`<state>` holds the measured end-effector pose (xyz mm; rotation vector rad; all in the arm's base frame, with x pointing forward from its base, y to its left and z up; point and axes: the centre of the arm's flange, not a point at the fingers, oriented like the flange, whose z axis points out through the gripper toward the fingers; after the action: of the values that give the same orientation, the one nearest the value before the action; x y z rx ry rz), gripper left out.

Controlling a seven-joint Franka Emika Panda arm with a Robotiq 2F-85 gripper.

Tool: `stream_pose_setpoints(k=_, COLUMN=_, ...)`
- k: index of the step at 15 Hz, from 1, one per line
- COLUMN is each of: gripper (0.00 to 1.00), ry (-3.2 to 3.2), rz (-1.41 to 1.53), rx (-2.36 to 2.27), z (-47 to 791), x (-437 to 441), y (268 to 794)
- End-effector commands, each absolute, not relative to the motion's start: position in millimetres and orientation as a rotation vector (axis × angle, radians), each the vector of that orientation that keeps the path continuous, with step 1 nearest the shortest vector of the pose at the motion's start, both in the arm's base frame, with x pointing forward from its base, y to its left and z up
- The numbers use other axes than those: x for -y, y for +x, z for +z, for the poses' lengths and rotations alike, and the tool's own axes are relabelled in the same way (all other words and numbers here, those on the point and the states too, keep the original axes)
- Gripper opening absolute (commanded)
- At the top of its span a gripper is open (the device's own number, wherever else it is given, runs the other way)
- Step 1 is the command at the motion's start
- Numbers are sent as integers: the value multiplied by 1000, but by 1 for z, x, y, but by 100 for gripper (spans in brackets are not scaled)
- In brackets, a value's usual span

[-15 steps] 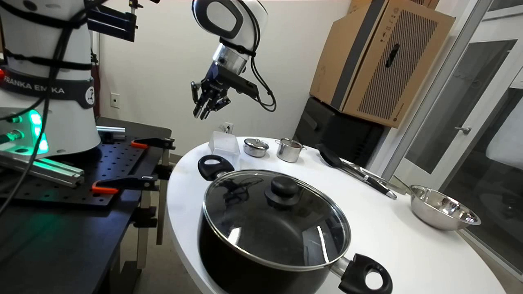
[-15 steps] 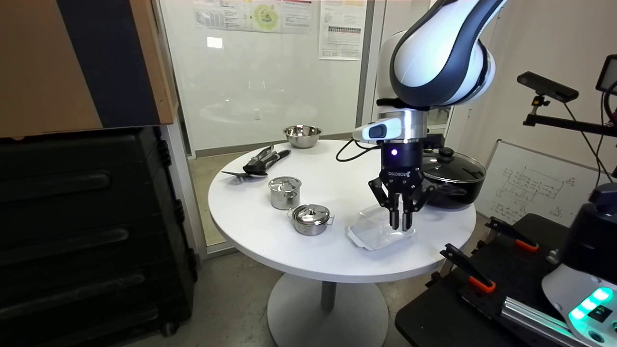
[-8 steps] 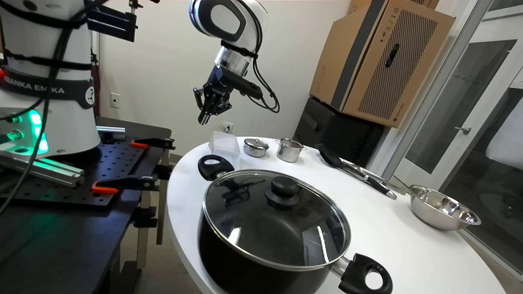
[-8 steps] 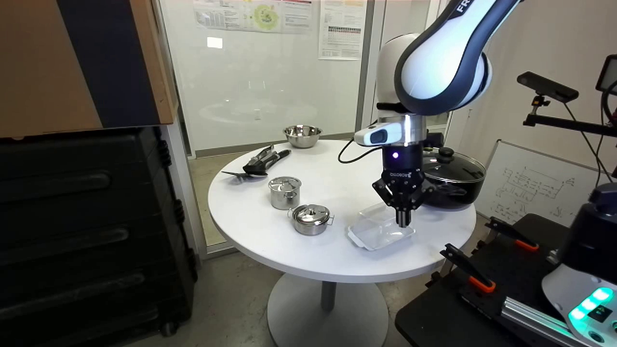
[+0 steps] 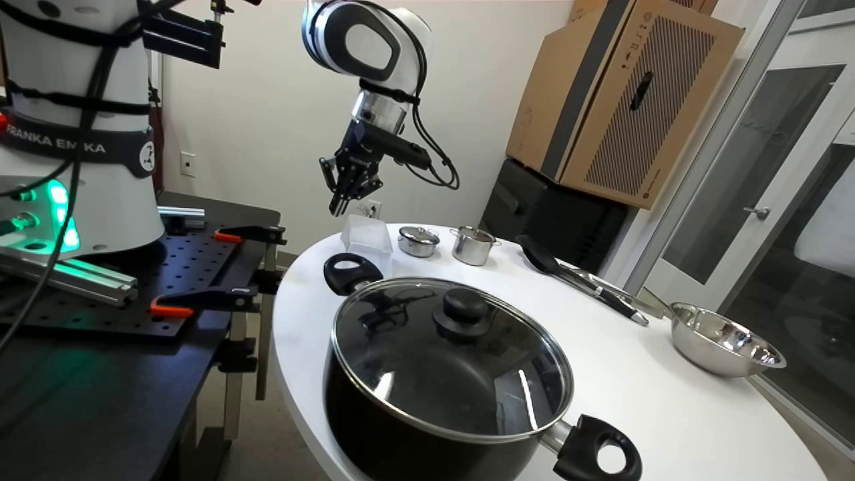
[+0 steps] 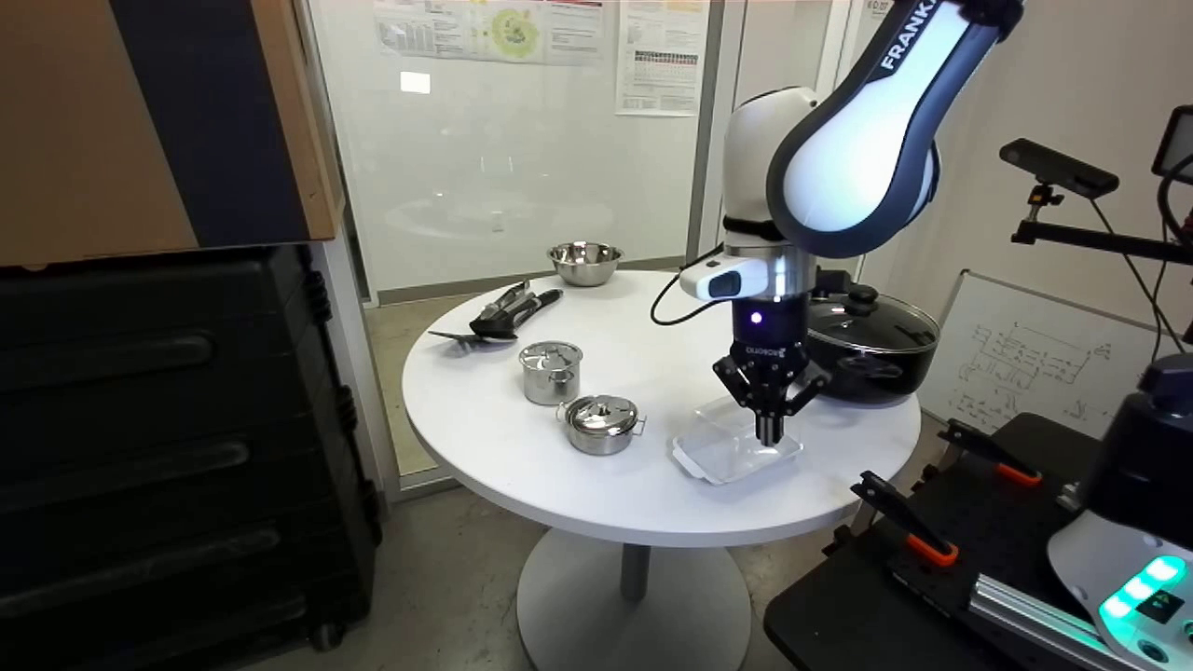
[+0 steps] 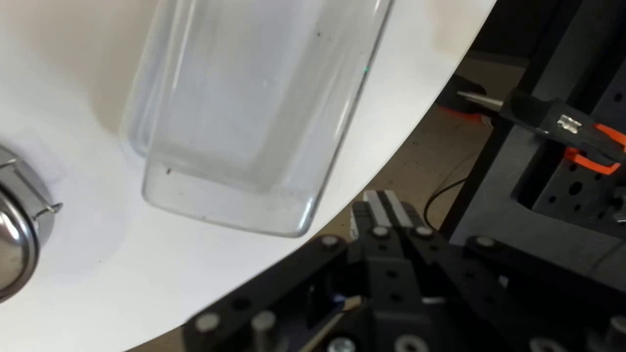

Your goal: Put the clear cover on the white thing

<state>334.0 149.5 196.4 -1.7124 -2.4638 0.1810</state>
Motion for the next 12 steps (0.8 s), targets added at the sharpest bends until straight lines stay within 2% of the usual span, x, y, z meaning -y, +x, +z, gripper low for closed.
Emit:
stream_pose_setpoints(k=1, gripper=0, ry=-1747, rz=167, rx=2490, z=183, x=-145, y=322)
stream_pose_setpoints(k=12, gripper=0, ry=-1844, rz=39, rx=2481, z=180, x=-148, y=328)
